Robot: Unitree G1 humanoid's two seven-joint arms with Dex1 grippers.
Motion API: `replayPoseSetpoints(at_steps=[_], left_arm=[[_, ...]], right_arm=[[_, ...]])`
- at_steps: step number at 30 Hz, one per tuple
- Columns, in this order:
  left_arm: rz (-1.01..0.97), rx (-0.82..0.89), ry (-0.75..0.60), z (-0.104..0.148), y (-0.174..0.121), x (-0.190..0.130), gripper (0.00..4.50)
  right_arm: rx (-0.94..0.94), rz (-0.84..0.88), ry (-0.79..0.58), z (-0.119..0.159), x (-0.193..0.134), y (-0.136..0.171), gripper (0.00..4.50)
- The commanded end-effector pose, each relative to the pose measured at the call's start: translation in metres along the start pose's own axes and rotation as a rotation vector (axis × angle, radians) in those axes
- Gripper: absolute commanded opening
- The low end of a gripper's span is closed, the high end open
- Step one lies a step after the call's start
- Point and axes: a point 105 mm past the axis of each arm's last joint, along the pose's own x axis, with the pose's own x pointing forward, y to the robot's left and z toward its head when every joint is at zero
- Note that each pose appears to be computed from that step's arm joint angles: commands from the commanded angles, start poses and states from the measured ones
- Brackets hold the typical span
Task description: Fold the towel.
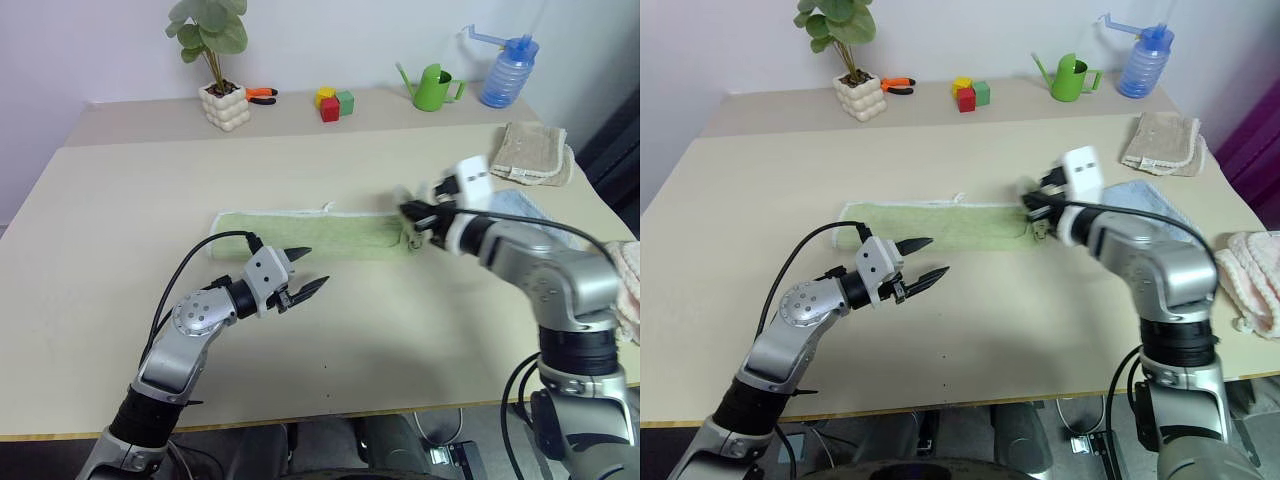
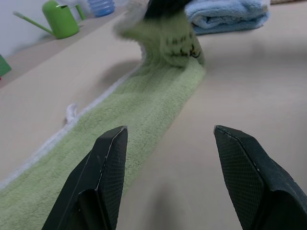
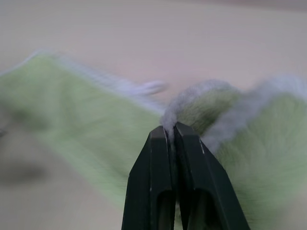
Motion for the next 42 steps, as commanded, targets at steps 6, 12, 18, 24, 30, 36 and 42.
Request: replayPoseSetpoints(at_steps=[6,12,18,24,30,36,42], left_arm=[[0.057,0.033,-0.012,0.009,0.004,-0.007,2.94],[0.062,0.025,-0.002,0.007,0.001,-0.009,2.94],[0.062,0.021,-0.006,0.007,0.000,-0.007,2.94],[0.060,0.017,-0.006,0.007,0.000,-0.009,2.94],[0.069,0.019,0.001,0.004,0.004,-0.011,2.94],[0.060,0.016,-0.004,0.004,0.003,-0.007,2.94],[0.079,0.015,0.002,0.003,0.005,-0.008,2.94]], right_arm=[[-0.098,0.136,0.024,-0.014,0.040,0.036,0.08],[-0.089,0.118,0.010,-0.013,0.045,0.036,0.08],[-0.083,0.222,-0.038,-0.006,0.033,0.050,1.37],[-0.159,0.242,-0.120,0.010,0.005,0.044,4.25],[-0.133,0.094,-0.231,0.037,-0.016,0.002,3.31],[-0.110,-0.098,-0.193,0.023,0.003,-0.040,0.38],[-0.100,-0.026,-0.113,-0.019,0.038,-0.024,0.38]])
